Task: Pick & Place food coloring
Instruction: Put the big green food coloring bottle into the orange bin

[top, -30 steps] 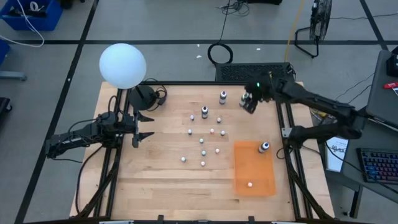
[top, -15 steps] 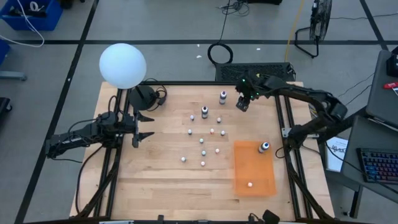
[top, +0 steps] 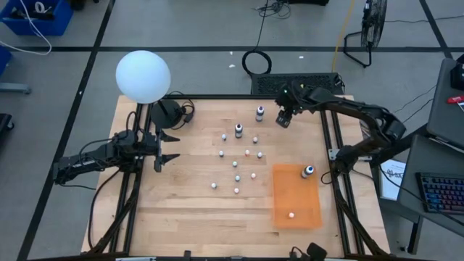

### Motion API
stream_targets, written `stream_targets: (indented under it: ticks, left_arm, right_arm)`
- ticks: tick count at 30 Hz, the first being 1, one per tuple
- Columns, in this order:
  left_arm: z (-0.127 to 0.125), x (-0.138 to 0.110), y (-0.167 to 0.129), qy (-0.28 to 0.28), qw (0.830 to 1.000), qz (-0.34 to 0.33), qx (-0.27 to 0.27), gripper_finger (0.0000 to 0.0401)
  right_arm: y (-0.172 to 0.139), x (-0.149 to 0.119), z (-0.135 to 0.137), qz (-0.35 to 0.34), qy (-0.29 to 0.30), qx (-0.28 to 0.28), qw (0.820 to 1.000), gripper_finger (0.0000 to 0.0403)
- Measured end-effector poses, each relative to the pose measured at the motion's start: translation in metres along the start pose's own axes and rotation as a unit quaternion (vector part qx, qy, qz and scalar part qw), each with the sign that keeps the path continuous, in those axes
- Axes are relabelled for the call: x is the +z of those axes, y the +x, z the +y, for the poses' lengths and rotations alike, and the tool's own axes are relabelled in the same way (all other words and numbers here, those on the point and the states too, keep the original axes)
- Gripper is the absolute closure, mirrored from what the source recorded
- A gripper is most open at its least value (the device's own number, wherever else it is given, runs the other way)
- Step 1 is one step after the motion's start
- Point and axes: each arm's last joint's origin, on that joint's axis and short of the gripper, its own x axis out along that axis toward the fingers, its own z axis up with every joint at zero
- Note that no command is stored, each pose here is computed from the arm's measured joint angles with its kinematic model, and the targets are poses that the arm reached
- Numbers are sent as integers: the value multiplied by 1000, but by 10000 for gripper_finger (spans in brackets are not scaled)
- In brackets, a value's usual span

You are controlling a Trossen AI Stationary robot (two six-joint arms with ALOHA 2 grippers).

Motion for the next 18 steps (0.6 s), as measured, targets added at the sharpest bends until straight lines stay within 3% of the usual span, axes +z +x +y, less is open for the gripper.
stream_targets:
  ticks: [9,13,18]
  left_arm:
    - [0,0,0,0,1000,0,0,102]
    - [0,0,0,0,1000,0,0,102]
    - [0,0,0,0,1000,0,0,102]
  right_arm:
    - [-16,-4,-6,1,15,-76,997,206]
    - [-15,-10,-7,24,32,-27,999,206]
    - [-15,-10,-7,21,38,-12,999,206]
